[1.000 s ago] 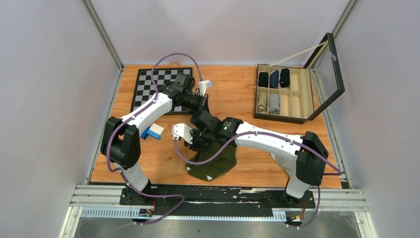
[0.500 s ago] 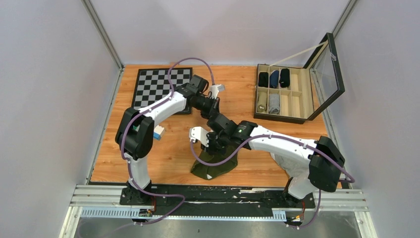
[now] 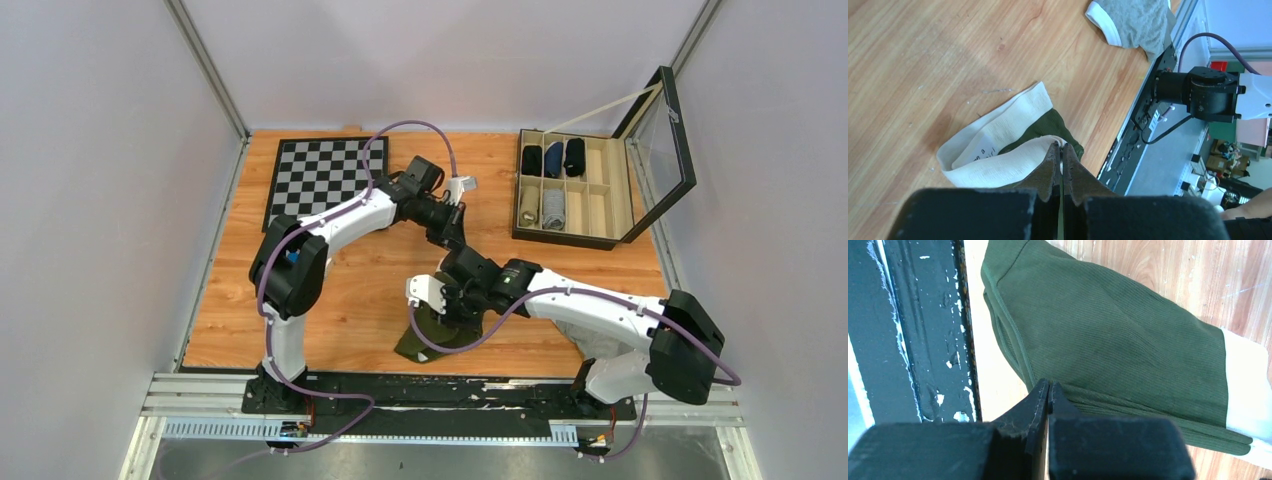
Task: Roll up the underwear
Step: Fold the underwear at the center of the board.
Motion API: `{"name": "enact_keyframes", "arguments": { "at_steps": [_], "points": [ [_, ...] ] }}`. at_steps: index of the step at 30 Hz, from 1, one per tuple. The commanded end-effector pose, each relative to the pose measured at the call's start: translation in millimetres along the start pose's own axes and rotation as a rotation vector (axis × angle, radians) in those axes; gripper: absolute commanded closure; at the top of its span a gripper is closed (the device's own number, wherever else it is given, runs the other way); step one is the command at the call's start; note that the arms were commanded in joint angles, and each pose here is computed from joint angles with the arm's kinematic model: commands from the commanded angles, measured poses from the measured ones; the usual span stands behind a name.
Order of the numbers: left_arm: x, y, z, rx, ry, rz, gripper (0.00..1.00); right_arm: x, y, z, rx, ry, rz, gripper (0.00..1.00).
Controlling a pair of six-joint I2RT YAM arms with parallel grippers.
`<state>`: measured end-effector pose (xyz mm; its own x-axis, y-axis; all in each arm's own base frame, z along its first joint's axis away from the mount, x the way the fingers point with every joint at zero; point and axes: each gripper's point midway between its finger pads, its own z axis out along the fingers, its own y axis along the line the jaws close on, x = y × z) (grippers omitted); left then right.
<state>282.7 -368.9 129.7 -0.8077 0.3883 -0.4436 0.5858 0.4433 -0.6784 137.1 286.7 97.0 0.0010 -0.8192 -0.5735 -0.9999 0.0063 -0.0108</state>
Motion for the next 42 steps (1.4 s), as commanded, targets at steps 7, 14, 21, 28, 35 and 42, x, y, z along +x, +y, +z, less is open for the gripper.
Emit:
{"name": "enact_keyframes", "arguments": {
  "at_steps": [7, 14, 21, 28, 35, 42],
  "points": [
    [-31, -13, 15, 0.05, -0.057, 0.073, 1.0, 20, 15, -8, -0.033, -0.005, -0.013, 1.0],
    [-24, -17, 30, 0.059, -0.029, 0.085, 1.0, 25, 17, -6, -0.039, 0.001, -0.022, 1.0],
    [-22, -11, 37, 0.054, -0.013, 0.08, 1.0, 39, 19, 0, -0.045, 0.03, -0.028, 1.0],
    [-17, -15, 44, 0.074, 0.002, 0.073, 1.0, 49, 20, -2, -0.042, 0.054, -0.074, 0.91],
    [-12, -26, 49, 0.096, 0.016, 0.084, 1.0, 48, -18, -53, -0.017, -0.041, 0.037, 0.61],
    [-10, -26, 52, 0.097, 0.022, 0.078, 1.0, 57, -69, -126, 0.067, -0.301, 0.33, 0.62]
  ]
}}
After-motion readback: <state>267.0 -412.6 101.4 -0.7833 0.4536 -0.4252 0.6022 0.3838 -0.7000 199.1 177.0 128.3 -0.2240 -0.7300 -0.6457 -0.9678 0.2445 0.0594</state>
